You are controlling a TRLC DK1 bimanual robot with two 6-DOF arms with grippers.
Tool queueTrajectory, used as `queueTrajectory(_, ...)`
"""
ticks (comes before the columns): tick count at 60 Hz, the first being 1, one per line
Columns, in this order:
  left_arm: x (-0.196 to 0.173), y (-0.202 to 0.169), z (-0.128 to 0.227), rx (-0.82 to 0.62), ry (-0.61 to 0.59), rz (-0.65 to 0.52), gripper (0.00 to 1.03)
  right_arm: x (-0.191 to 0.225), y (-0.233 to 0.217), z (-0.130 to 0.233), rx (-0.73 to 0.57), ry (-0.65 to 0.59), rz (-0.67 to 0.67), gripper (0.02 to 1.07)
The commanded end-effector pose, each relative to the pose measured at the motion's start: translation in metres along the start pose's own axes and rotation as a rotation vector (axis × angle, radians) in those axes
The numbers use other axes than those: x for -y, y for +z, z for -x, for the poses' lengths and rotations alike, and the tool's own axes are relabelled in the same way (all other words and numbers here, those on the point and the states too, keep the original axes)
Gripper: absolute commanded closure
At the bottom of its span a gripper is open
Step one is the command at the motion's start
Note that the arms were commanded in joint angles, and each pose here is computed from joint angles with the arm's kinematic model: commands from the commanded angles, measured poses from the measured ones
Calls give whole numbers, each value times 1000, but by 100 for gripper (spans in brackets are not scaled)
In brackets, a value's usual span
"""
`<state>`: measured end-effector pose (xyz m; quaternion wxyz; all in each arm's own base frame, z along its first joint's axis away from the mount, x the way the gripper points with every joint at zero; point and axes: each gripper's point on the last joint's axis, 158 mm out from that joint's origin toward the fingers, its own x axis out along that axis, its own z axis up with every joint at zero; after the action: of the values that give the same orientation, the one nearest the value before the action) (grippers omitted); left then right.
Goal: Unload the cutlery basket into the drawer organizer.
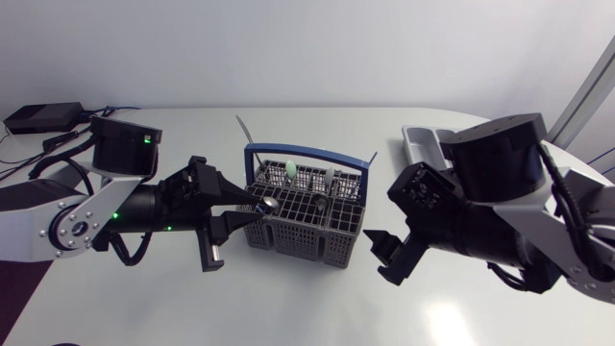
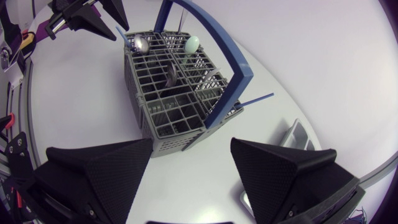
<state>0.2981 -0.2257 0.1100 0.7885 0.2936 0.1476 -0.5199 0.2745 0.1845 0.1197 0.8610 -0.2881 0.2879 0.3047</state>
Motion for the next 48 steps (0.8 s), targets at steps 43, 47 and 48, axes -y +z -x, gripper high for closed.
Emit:
queueTrajectory(43,-9,7,-2,18,17,20,96,-2,-7,-7,-22,1,36,17)
queueTrajectory(47,-10,10,2,20,22,22,96,-2,-7,-7,-20,1,38,17)
queueTrajectory(48,-10,10,3,21,23,22,96,-2,-7,-6,-20,2,39,17)
